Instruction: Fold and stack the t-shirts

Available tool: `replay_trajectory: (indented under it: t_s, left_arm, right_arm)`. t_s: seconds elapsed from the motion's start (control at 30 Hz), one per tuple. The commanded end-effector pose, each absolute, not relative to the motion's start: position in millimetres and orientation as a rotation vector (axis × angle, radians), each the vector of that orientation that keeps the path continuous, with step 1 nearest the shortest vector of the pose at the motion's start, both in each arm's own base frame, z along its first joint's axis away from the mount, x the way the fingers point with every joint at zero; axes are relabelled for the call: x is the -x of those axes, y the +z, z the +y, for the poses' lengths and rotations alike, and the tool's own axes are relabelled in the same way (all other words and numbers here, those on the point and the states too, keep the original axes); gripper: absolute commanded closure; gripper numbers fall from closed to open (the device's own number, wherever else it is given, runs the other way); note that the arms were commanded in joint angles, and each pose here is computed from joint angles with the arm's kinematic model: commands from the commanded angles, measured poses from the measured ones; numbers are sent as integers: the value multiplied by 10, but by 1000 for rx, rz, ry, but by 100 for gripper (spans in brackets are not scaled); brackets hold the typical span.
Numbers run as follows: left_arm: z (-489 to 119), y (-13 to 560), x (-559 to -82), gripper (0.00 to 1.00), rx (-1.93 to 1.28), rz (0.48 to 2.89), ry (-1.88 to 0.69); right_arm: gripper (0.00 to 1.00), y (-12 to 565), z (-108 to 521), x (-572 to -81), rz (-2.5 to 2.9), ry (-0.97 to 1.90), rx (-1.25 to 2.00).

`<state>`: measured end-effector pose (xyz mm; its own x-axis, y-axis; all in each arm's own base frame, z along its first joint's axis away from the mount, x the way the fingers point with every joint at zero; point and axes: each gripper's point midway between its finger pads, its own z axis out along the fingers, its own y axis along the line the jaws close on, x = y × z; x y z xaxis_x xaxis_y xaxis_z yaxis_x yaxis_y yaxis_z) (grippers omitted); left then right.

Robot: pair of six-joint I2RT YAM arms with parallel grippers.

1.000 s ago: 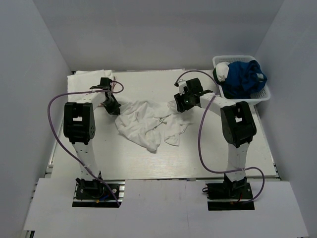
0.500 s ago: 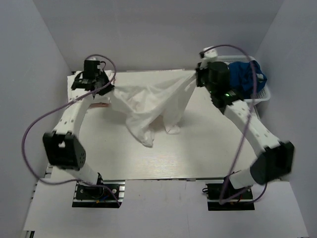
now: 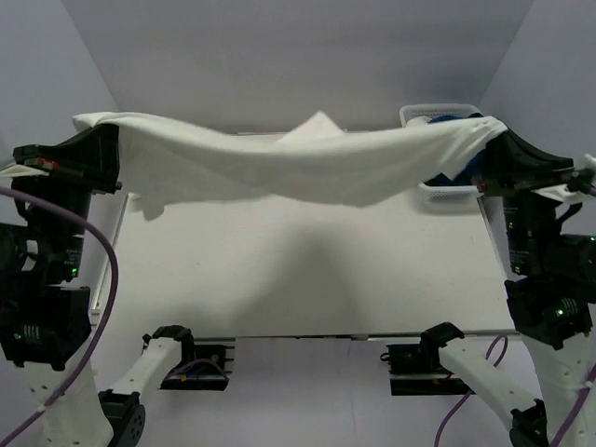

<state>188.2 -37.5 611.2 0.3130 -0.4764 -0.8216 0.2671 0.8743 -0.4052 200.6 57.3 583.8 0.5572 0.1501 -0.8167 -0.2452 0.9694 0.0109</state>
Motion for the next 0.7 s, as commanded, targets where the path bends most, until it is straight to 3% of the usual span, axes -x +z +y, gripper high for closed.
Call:
replay_trajectory:
  t_s: [0.0, 0.13, 0.27, 0.37, 0.43, 0.5, 0.53, 0.57, 0.6, 0.67]
  left_arm:
    - [-390, 5912, -2091, 100, 208, 1249, -468]
    - [-457, 5705, -2287, 100, 215, 1318, -496]
    - [-572, 4887, -2942, 100, 259, 1540, -514]
    - [-582, 3964, -3369, 100, 347, 1751, -485]
    - [-535, 3273, -3541, 80, 415, 1879, -433]
    - [-427, 2710, -3710, 60, 500, 1997, -351]
    - [-393, 2457, -3721, 3, 528, 2067, -310]
    - [-363, 2304, -3743, 0, 572, 2119, -278]
    - [-316, 1920, -3677, 0, 630, 2271, -199]
    - [-308, 1916, -3708, 0, 648, 2307, -144]
  right_arm:
    - [100, 6017, 422, -1831, 885, 195, 78]
    - [100, 5776, 318, -2099, 984, 118, -1]
    - [100, 5190, 390, -2635, 1159, 52, -44]
    - [100, 4161, 539, -3158, 1411, -13, -40]
    - [100, 3338, 624, -3373, 1579, -13, -63]
    - [68, 2844, 730, -3545, 1687, -6, -61]
    - [55, 2633, 758, -3586, 1730, 7, -65]
    - [40, 2299, 805, -3688, 1836, -15, -54]
    - [10, 1960, 764, -3568, 1991, -46, -60]
    - [10, 1887, 826, -3693, 2063, -31, -97]
